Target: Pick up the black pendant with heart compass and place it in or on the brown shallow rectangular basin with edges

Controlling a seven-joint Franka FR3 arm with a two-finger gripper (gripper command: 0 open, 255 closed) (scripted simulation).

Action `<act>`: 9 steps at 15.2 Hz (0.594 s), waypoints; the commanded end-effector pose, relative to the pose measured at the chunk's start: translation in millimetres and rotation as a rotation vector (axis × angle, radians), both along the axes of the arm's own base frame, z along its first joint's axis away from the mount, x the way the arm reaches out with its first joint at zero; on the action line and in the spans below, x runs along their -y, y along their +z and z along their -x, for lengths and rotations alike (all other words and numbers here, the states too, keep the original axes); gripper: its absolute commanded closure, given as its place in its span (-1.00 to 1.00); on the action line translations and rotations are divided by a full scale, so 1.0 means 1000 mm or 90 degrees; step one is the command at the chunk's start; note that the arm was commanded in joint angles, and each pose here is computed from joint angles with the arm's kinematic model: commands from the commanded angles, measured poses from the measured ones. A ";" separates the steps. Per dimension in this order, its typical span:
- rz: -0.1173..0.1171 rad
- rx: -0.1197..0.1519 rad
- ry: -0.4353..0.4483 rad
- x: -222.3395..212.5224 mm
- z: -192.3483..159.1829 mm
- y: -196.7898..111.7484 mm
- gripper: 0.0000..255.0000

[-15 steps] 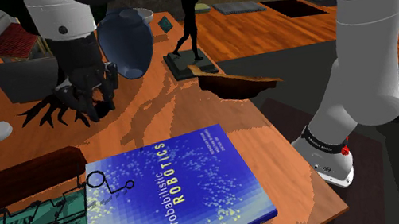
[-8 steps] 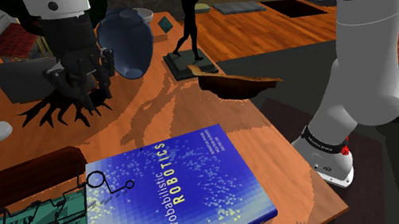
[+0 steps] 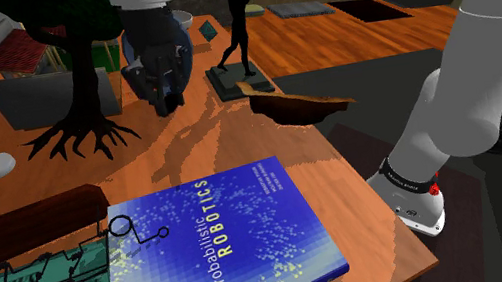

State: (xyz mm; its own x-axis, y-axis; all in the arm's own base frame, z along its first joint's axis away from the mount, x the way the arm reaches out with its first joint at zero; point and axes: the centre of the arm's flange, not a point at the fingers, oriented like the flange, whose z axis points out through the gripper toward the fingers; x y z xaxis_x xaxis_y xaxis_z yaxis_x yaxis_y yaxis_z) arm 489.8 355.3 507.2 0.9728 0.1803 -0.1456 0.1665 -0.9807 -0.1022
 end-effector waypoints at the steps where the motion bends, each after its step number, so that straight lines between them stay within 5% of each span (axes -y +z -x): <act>1: -0.001 0.000 0.000 0.027 0.012 0.001 1.00; 9: -0.001 0.000 0.000 0.128 0.043 0.000 1.00</act>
